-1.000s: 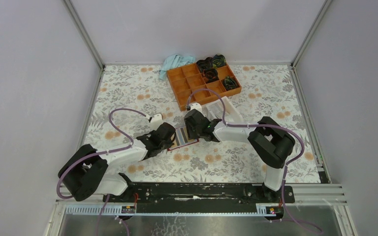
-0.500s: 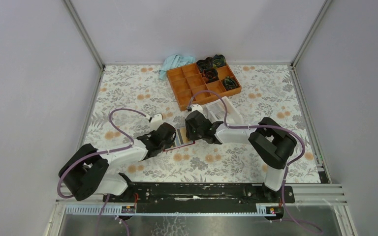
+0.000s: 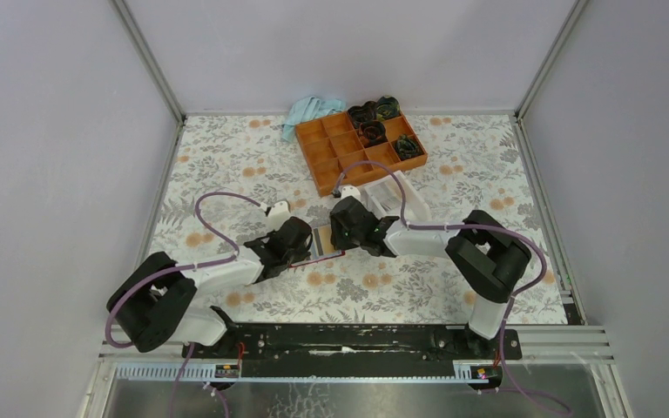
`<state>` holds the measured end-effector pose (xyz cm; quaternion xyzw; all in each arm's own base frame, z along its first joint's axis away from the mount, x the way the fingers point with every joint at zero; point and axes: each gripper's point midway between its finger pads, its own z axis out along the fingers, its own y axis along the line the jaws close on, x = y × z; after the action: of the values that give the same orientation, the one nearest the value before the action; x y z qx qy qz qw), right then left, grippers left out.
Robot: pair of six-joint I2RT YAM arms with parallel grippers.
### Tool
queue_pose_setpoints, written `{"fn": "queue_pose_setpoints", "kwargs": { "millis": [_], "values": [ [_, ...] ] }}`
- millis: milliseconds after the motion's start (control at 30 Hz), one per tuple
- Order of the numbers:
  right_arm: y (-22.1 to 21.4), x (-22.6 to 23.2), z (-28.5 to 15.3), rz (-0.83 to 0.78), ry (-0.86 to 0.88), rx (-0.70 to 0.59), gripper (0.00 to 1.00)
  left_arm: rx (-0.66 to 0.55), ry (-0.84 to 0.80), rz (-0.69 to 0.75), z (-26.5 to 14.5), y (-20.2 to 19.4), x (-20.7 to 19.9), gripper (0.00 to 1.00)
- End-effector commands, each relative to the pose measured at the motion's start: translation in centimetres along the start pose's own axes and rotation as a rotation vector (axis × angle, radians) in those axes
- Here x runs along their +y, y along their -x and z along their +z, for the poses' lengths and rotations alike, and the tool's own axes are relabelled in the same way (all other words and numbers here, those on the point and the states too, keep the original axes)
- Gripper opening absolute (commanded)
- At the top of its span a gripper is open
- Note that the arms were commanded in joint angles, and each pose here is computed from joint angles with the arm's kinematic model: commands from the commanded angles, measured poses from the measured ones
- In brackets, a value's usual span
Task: Put the credit cards into the card holder
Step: Turn over the card slot in the card holder.
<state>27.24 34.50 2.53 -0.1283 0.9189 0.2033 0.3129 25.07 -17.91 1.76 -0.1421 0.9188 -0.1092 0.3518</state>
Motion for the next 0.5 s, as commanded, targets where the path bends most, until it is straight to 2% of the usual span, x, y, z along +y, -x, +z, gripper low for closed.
{"fn": "queue_pose_setpoints", "kwargs": {
  "millis": [0, 467],
  "values": [
    [2.4, 2.6, -1.8, 0.029, 0.104, -0.077, 0.27, 0.023, 0.017, 0.008, 0.4, -1.1, 0.7, 0.00],
    [3.2, 5.4, -2.9, 0.074, 0.265, -0.117, 0.26, 0.021, 0.017, 0.007, 0.3, -1.1, 0.8, 0.00]
  ]
}}
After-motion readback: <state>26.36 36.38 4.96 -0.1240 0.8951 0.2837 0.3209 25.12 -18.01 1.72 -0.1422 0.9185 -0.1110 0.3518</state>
